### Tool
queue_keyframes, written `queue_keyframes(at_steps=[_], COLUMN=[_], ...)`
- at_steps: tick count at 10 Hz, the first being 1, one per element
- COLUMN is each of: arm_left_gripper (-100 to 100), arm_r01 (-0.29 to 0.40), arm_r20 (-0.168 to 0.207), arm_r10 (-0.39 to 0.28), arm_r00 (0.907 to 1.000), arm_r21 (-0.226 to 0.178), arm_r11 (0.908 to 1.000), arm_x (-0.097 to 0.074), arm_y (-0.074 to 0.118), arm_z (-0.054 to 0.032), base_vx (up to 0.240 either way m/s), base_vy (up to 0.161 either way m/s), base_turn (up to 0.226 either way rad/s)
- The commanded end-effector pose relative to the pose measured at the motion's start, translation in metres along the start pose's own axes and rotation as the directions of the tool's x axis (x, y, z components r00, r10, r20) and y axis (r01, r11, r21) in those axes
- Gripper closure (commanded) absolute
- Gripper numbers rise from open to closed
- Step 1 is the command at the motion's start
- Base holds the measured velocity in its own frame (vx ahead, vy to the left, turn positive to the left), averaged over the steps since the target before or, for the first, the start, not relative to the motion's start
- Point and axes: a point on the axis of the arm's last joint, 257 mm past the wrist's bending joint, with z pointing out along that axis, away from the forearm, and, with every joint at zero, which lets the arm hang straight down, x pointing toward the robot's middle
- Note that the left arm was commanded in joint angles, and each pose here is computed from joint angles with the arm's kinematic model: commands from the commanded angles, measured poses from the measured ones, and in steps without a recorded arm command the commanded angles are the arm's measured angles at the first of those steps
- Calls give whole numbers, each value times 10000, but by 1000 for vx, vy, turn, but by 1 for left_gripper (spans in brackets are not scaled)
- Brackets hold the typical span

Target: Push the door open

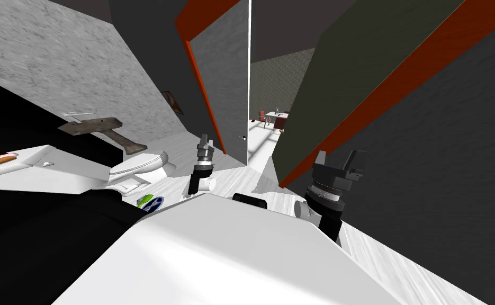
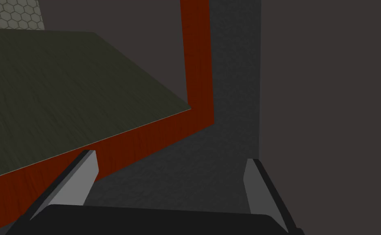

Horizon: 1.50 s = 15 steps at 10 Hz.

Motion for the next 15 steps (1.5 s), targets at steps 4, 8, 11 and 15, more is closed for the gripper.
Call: queue_keyframes(at_steps=[4,8,11,15], arm_left_gripper=[-100,-100,-100,-100], arm_r01=[308,528,713,950], arm_r20=[-371,-625,-831,-1113], arm_r10=[-328,-591,-830,-1182], arm_r00=[9988,9963,9931,9867], arm_r21=[-537,-968,-1351,-1948], arm_r11=[9981,9939,9883,9762], arm_x=[190,339,474,676], arm_y=[380,664,905,1254], arm_z=[-80,-162,-247,-401], base_vx=[121,103,89,96], base_vy=[60,58,76,75], base_turn=[-57,-41,-54,-57])
